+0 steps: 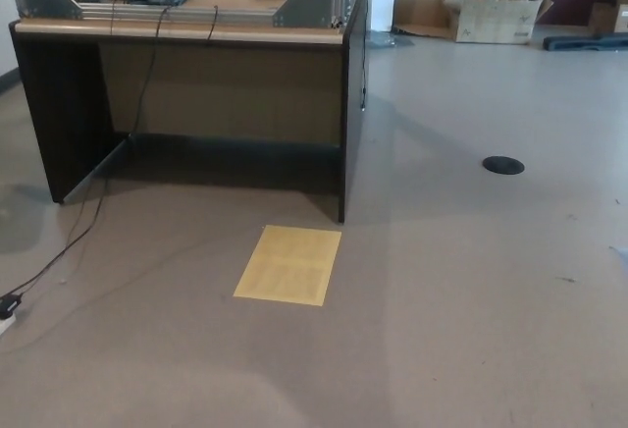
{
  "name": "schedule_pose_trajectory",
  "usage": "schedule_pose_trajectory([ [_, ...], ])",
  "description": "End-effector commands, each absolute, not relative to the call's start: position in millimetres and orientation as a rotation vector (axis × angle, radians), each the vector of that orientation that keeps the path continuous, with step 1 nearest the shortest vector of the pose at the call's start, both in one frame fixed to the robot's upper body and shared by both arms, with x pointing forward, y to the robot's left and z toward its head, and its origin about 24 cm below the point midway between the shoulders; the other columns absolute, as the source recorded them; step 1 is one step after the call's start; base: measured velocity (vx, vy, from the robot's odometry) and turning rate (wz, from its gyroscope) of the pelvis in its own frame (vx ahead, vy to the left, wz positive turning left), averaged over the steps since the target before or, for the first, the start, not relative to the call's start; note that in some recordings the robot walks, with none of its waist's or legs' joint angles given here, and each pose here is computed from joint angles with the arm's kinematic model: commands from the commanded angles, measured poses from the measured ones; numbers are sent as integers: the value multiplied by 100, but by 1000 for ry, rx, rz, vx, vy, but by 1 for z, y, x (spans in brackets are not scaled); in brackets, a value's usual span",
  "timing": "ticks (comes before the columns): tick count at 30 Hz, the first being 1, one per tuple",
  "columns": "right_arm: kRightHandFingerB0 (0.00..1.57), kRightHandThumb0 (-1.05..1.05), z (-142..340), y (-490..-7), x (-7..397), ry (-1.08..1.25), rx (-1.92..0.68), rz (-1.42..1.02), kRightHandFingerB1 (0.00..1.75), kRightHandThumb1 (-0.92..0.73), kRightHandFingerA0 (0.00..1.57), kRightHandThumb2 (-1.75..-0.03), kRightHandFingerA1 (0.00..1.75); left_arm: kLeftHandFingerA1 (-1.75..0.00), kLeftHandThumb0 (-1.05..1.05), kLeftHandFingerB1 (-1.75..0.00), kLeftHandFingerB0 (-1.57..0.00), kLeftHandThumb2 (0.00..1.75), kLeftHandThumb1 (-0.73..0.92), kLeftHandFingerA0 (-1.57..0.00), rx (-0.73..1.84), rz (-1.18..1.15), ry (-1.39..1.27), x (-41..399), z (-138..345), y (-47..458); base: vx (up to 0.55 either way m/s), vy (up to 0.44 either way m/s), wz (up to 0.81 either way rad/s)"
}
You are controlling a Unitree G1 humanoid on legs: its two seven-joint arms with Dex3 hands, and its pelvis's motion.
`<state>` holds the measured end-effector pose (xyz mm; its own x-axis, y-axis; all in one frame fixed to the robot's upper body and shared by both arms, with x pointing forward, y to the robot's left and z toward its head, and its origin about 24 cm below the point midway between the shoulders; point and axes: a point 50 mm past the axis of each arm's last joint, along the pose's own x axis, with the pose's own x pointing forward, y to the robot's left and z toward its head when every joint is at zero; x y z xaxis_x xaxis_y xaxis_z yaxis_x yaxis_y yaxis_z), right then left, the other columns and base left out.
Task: The robot extends its left hand to pick up an emotional support dumpling from the palm of a person and brings its hand down by its side. Then it extends its arm again to hand the dumpling back to the person.
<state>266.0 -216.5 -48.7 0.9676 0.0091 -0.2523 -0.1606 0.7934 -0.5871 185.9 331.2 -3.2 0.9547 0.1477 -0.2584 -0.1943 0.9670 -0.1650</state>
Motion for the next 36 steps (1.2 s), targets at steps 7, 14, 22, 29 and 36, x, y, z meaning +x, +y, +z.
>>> schedule_pose_trajectory([
  [7,66,-26,-45,-222,268,224,-649,56,47,-63,78,-59,54,-148,-2,-86,-81,70,80,-93,-158,201,191,187,2,339,0,0,0],
  [14,66,-27,-43,-223,269,222,-656,56,47,-64,78,-59,54,-149,-4,-85,-81,71,80,-92,-155,195,173,189,4,339,0,0,0],
  [22,67,-26,-44,-225,268,227,-660,54,47,-64,78,-59,55,-135,-6,-82,-86,69,77,-99,-93,143,-42,221,69,344,0,0,0],
  [29,67,-26,-42,-227,270,228,-650,42,47,-64,77,-59,54,-142,0,-89,-86,68,84,-96,-6,23,-298,264,168,333,-10,-4,2],
  [36,66,-26,-42,-225,271,225,-653,43,47,-64,77,-59,54,-126,-14,-80,-93,63,78,-104,190,-176,-522,287,269,287,0,0,0],
])
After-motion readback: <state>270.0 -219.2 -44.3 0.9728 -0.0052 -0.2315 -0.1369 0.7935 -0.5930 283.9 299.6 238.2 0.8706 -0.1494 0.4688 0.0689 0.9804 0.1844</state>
